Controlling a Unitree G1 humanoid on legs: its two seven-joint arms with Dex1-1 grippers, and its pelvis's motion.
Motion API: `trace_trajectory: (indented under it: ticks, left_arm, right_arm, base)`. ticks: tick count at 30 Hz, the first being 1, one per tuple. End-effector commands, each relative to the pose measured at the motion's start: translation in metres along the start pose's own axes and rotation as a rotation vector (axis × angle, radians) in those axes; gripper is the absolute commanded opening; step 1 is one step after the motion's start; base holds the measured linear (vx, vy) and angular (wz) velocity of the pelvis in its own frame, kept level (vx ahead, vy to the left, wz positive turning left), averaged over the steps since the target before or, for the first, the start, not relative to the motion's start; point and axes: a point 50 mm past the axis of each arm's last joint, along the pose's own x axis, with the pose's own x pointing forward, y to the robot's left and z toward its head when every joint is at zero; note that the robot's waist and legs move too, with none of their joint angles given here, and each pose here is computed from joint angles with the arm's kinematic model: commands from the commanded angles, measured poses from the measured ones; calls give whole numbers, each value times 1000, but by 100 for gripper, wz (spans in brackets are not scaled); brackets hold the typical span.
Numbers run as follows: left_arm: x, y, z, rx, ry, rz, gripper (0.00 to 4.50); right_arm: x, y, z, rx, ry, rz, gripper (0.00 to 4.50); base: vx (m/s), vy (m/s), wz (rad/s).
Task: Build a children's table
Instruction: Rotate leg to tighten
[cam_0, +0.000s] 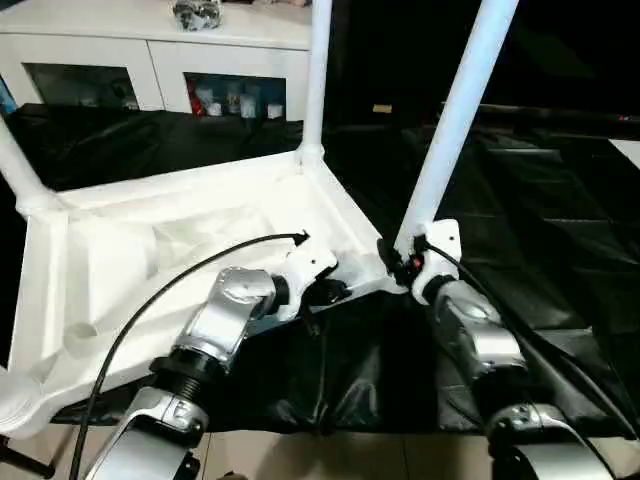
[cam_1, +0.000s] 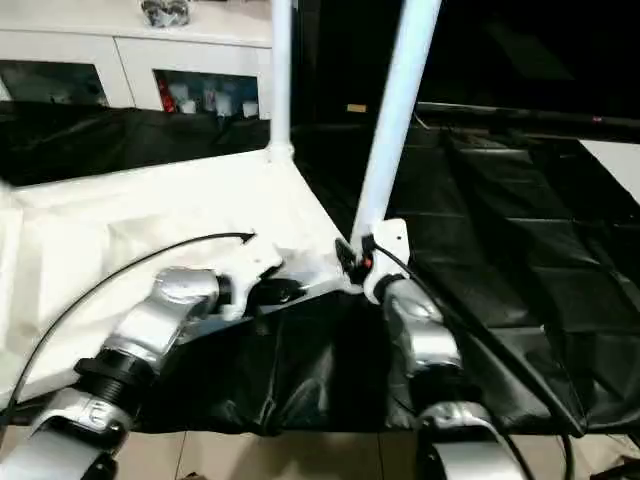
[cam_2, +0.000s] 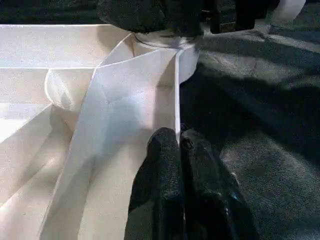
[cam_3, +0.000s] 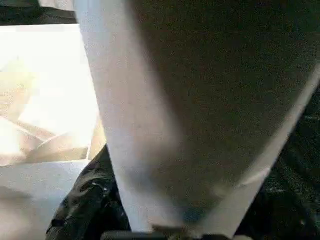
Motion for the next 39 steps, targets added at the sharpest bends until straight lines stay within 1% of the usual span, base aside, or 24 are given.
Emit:
trace_trajectory:
  ticks: [1,2,4,6,9,11,12,13,15,17,18,19,21,24,25,26,27,28,29,30,31,35,37,39]
  left_arm:
    - [33,-41,17,68,-51,-188,0]
    - [31,-41,14,73,-43,-191,0]
    - [29,-40,12,76,-38,-192,0]
    - [27,-38,11,77,-35,-190,0]
    - [21,-33,7,79,-27,-191,0]
    - [15,-30,3,83,-18,-206,0]
    - [10,-28,0,89,-14,-225,0]
    - [10,-28,0,89,-14,-225,0]
    - [-1,-25,-4,97,-17,-273,0]
    - [-10,-23,-7,105,-12,-319,0]
    - [-10,-23,-7,105,-12,-319,0]
    - [-18,-19,-10,117,8,-347,0]
    - [-23,-16,-12,125,24,-366,0]
    - [-25,-15,-13,128,31,-375,0]
    - [-31,-13,-15,135,56,-406,0]
    - [-33,-12,-16,138,63,-413,0]
    - [-34,-12,-16,141,70,-420,0]
    - [-35,-11,-17,142,73,-424,0]
    - [-40,-9,-18,149,90,-444,0]
    - [-40,-9,-18,150,91,-446,0]
    - [-44,-6,-19,153,100,-454,0]
    - [-49,-2,-19,157,108,-460,0]
    - [-50,-1,-19,158,110,-462,0]
    - [-50,0,-19,157,110,-462,0]
  right_arm:
    - [10,54,-17,-4,76,154,239]
    - [11,58,-14,5,56,179,272]
    - [10,58,-13,19,43,193,277]
    - [10,57,-12,22,37,199,308]
    - [8,52,-11,7,23,217,321]
    - [5,46,-11,-14,15,253,348]
    - [1,42,-12,-47,18,302,348]
    - [1,42,-12,-47,18,302,358]
    - [-7,35,-13,-108,28,393,358]
    - [-17,32,-10,-149,10,523,358]
    - [-17,32,-10,-149,10,523,358]
    - [-28,30,-8,-162,15,670,358]
    - [-35,30,-8,-170,34,767,358]
    - [-38,29,-8,-175,42,802,358]
    - [-46,28,-8,-192,80,908,358]
    - [-47,27,-9,-197,92,933,344]
    - [-49,26,-9,-202,105,960,344]
    - [-50,26,-9,-206,112,974,325]
    - [-54,24,-9,-218,145,1039,325]
    - [-54,24,-9,-219,148,1044,319]
    - [-55,23,-9,-221,169,1080,294]
    - [-58,24,-7,-224,193,1131,280]
    - [-58,24,-6,-216,197,1145,256]
    - [-59,25,-6,-207,200,1153,248]
  base:
    - [0,0,0]
    - [0,0,0]
    - [0,0,0]
    - [0,0,0]
    - [0,0,0]
    - [0,0,0]
    - [0,0,0]
    - [0,0,0]
    - [0,0,0]
    - [58,-9,2]
    - [65,-12,2]
    - [68,-11,0]
    - [67,-7,1]
    - [0,0,0]
    - [0,0,0]
    - [0,0,0]
    - [0,0,0]
    - [0,0,0]
    - [0,0,0]
    - [0,0,0]
    - [0,0,0]
    - [0,0,0]
    - [0,0,0]
    - [0,0,0]
